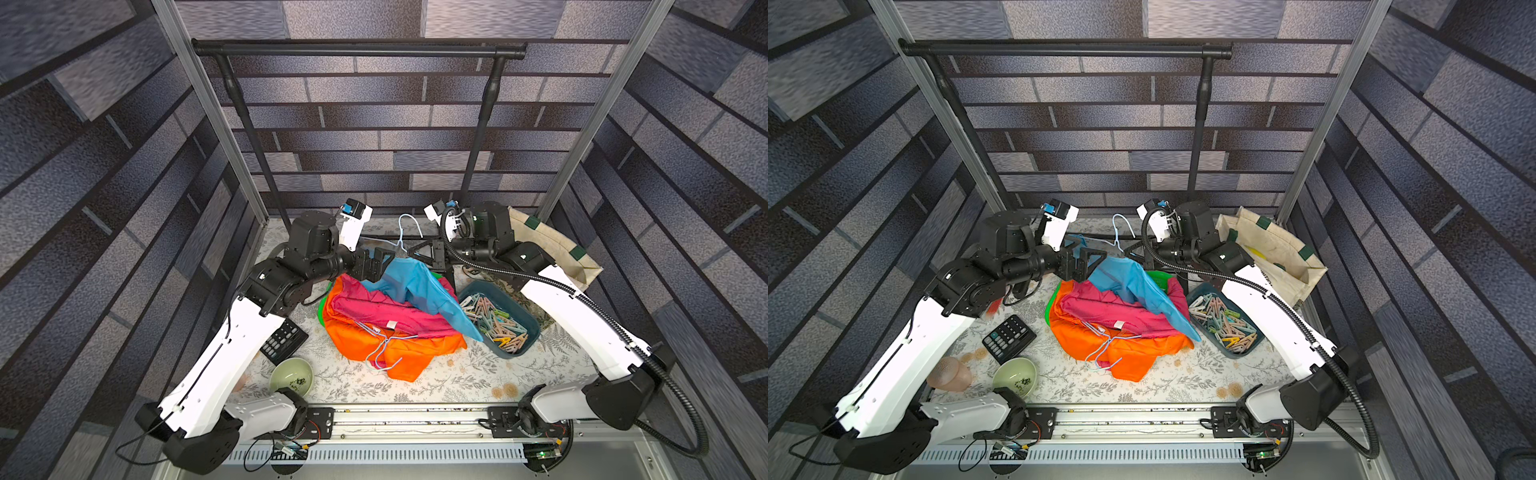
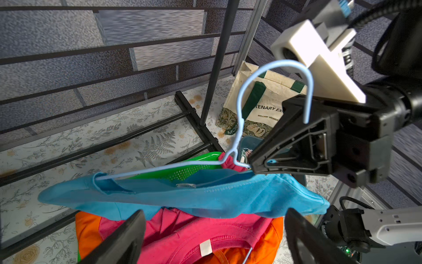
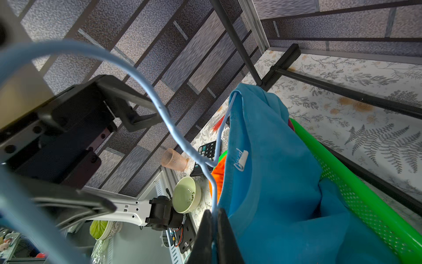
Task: Use clothespins to secure the t-shirt on both sides of the hanger
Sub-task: Pick up the hanger from the basket.
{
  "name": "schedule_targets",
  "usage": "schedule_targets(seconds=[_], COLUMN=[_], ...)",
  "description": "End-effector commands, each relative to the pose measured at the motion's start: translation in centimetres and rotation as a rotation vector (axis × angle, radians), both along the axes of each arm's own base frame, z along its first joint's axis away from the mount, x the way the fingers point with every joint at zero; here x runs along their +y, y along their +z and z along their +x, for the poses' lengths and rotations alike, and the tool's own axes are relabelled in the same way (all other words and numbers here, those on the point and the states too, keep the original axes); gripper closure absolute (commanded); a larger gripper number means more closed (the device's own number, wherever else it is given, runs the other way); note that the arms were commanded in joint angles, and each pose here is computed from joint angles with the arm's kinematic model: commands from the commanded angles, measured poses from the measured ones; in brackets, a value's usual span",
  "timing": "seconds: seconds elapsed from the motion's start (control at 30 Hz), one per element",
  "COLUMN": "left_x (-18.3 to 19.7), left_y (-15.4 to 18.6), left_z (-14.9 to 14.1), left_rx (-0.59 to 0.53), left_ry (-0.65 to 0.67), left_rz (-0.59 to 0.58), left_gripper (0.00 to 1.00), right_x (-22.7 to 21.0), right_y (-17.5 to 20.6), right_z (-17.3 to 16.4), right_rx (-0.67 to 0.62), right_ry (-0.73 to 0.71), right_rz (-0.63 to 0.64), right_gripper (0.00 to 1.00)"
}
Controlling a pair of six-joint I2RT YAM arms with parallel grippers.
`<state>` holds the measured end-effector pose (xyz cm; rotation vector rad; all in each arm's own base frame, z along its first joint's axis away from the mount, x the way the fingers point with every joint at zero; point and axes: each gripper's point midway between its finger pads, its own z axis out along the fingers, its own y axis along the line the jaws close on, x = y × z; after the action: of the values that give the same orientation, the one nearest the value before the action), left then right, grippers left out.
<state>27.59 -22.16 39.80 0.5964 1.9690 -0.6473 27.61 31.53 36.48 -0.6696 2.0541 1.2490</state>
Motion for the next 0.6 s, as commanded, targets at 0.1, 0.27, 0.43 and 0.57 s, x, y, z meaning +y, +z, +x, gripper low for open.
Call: schedule_targets(seconds=[0.1,0.27,0.43,0.57], left_x=[-0.9,-1.4,-1.4,-0.3], left_y=[2.2,1.9,1.3,0.7], left_z=[-0.1,-0.7,-0.6,0.9], left_rx=[-0.160,-0.120,-0.122,-0.121], left_ry=[-0.041,-0.083,-0.078,0.014], left_rz=[-0.074,-0.082,-0.060,-0.019], left_gripper=[0.00,0.00,0.00,0.01], right_x=[-0.4,-0.4,0.1,0.7], right_y=[1.8,1.7,1.7,1.7], right_z=[-0.8,-0.8,-0.9,-1.8], right_rx=[-0.039,-0.045,-0.018,-0.052], right_ry=[0.008,0.008,0.031,0.052], right_rz=[0.058,0.061,0.070,0.052], right_gripper=[1.00,1.00,1.00,1.00])
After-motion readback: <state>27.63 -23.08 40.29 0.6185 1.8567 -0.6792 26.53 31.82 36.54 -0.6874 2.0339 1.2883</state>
